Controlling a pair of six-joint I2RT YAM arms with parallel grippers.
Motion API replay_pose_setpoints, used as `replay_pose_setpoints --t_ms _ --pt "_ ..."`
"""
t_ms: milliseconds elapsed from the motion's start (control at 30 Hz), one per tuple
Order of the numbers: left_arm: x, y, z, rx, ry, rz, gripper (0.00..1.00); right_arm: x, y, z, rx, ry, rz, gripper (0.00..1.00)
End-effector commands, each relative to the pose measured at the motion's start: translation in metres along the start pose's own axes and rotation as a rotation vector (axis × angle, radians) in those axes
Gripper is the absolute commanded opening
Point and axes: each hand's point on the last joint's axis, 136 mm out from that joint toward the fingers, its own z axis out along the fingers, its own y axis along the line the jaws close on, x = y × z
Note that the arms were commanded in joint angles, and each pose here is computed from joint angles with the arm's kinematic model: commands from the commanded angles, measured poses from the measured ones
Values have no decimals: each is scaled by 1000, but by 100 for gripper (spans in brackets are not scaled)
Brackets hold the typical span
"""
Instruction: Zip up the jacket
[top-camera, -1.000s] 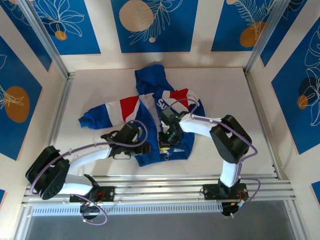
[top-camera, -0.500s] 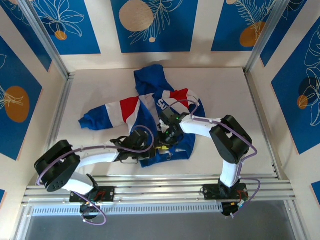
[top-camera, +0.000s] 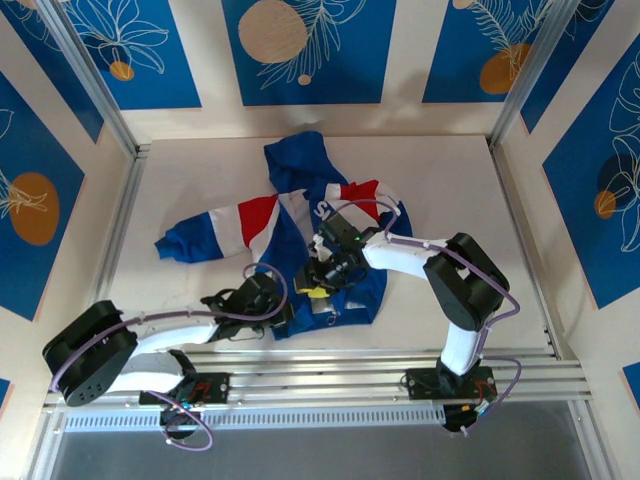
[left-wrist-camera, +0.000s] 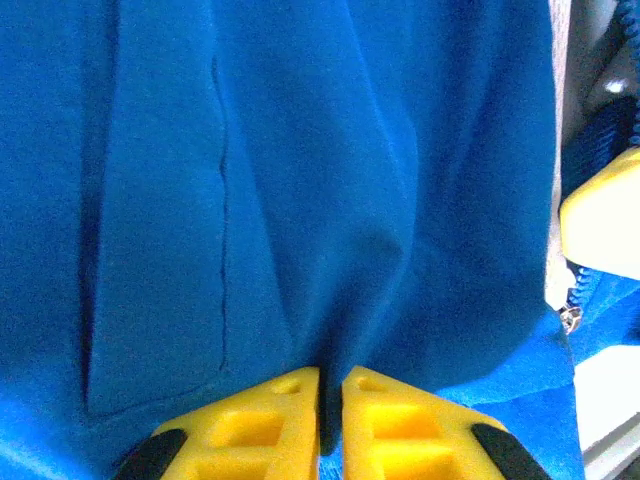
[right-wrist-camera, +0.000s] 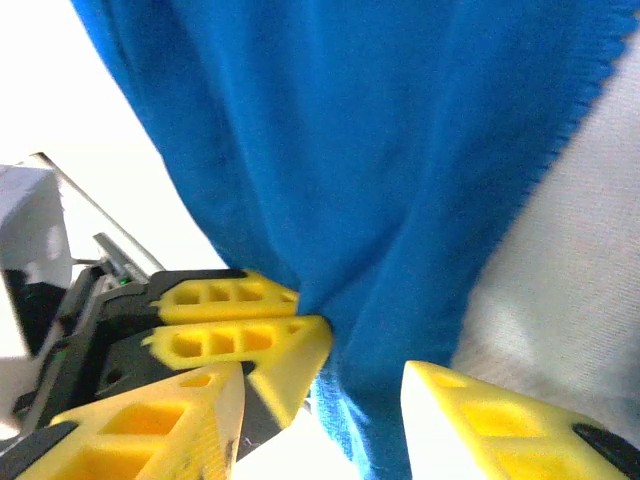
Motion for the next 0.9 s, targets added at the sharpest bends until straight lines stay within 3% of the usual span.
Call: replay_pose_setpoints --t_ms 0,200,333,500,600,667,867 --pt "13 44 2 -95 26 -89 13 6 18 3 -74 42 -12 47" --pt "-2 21 -22 -104 6 32 41 -3 26 -14 -83 -8 -23 46" --pt "-9 -4 -45 -146 -1 140 48 -12 12 -38 8 -78 -23 46" --pt "-7 -16 -39 -276 4 227 49 -21 -21 -63 118 -150 35 45" --pt "-2 -24 -19 -306 52 266 45 -20 -38 -65 124 -151 77 21" --pt "1 -33 -5 -306 74 285 45 -18 -47 -63 139 -146 86 14" --pt "11 -32 20 -376 143 326 50 -13 -55 -50 156 -107 88 11"
